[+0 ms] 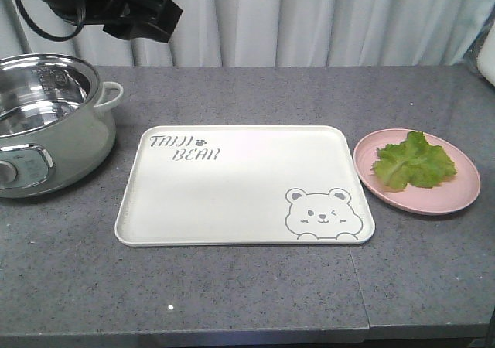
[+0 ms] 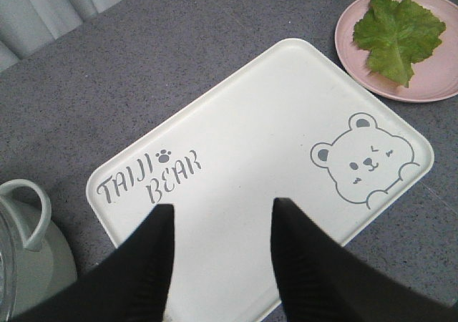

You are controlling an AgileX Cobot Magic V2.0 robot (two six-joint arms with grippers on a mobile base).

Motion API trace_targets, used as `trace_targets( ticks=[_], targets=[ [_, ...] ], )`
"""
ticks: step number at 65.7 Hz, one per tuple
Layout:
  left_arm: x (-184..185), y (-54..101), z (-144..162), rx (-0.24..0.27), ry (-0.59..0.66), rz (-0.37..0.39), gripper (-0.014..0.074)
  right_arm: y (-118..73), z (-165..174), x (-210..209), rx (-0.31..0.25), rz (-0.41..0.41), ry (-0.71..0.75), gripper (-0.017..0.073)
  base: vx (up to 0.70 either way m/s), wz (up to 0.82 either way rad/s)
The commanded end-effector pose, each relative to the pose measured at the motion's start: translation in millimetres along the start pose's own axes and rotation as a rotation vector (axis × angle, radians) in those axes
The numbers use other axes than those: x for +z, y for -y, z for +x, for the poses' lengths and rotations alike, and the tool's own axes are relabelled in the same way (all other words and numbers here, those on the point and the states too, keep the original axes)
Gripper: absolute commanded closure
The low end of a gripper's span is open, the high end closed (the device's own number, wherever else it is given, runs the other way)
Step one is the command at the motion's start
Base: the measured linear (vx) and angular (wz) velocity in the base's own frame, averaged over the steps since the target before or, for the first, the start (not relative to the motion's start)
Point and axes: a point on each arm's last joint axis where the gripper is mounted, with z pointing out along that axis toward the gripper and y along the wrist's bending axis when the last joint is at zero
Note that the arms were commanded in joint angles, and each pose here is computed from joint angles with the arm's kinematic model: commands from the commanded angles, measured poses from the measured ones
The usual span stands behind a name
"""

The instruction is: Transfer vegetables to tray and serve

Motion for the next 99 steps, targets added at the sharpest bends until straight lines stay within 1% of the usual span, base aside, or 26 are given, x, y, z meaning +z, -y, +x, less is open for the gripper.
trace_targets(
  ticks=[1, 6, 8, 9, 13, 24, 53, 58, 63, 64, 74, 83, 87, 91, 96, 97, 99],
  targets=[
    [-23, 1.3, -5, -0.006, 0.085, -0.001, 0.0291, -11.7, -18, -6, -0.043, 0.006, 0.082, 0.0179, 0.0, 0.0],
    [-23, 1.3, -5, -0.006, 0.085, -0.001, 0.0291, -6.2, -10, -6, -0.072, 0.07, -0.017, 0.0179, 0.0, 0.0],
    [-23, 1.3, -5, -0.006, 0.085, -0.001, 0.0291, -4.4, -8, -6, -0.074, 0.095, -0.051, 0.0179, 0.0, 0.0],
    [-23, 1.3, -5, -0.006, 0.085, -0.001, 0.0291, -3.6, -7, -6, -0.065, 0.109, -0.063, 0.0179, 0.0, 0.0],
    [-23, 1.3, -5, -0.006, 0.085, -0.001, 0.0291, -4.3, -8, -6, -0.038, 0.107, -0.059, 0.0179, 0.0, 0.0],
    [-23, 1.3, -5, -0.006, 0.086, -0.001, 0.0291, -11.0, -14, -10, -0.059, 0.128, -0.037, 0.0179, 0.0, 0.0],
    [-23, 1.3, -5, -0.006, 0.086, -0.001, 0.0291, -16.0, -15, -11, -0.056, 0.115, -0.035, 0.0179, 0.0, 0.0],
    [-23, 1.3, -5, -0.006, 0.086, -0.001, 0.0291, -18.2, -18, -11, -0.04, 0.083, 0.012, 0.0179, 0.0, 0.0],
    [-23, 1.3, -5, -0.006, 0.086, -0.001, 0.0291, -20.0, -23, -11, -0.013, 0.04, 0.112, 0.0179, 0.0, 0.0],
    [-23, 1.3, -5, -0.006, 0.086, -0.001, 0.0291, -18.7, -2, -11, -0.041, 0.048, -0.088, 0.0179, 0.0, 0.0],
    [-23, 1.3, -5, -0.006, 0.086, -0.001, 0.0291, -23.6, -4, -13, -0.054, 0.046, -0.083, 0.0179, 0.0, 0.0],
    [-23, 1.3, -5, -0.006, 0.086, -0.001, 0.0291, -27.3, -8, -15, -0.066, 0.065, -0.055, 0.0179, 0.0, 0.0],
    [-23, 1.3, -5, -0.006, 0.086, -0.001, 0.0291, -29.3, -11, -17, -0.086, 0.092, -0.038, 0.0179, 0.0, 0.0],
    [-23, 1.3, -5, -0.006, 0.086, -0.001, 0.0291, -30.7, -16, -19, -0.118, 0.137, -0.003, 0.0179, 0.0, 0.0],
    [-23, 1.3, -5, -0.006, 0.086, -0.001, 0.0291, -32.8, -23, -22, -0.122, 0.172, 0.056, 0.0179, 0.0, 0.0],
    [-23, 1.3, -5, -0.006, 0.086, -0.001, 0.0291, -32.5, -25, -23, -0.13, 0.191, 0.073, 0.0179, 0.0, 0.0],
    [-23, 1.3, -5, -0.006, 0.086, -0.001, 0.0291, -32.4, -28, -24, -0.129, 0.208, 0.103, 0.0179, 0.0, 0.0]
  ],
)
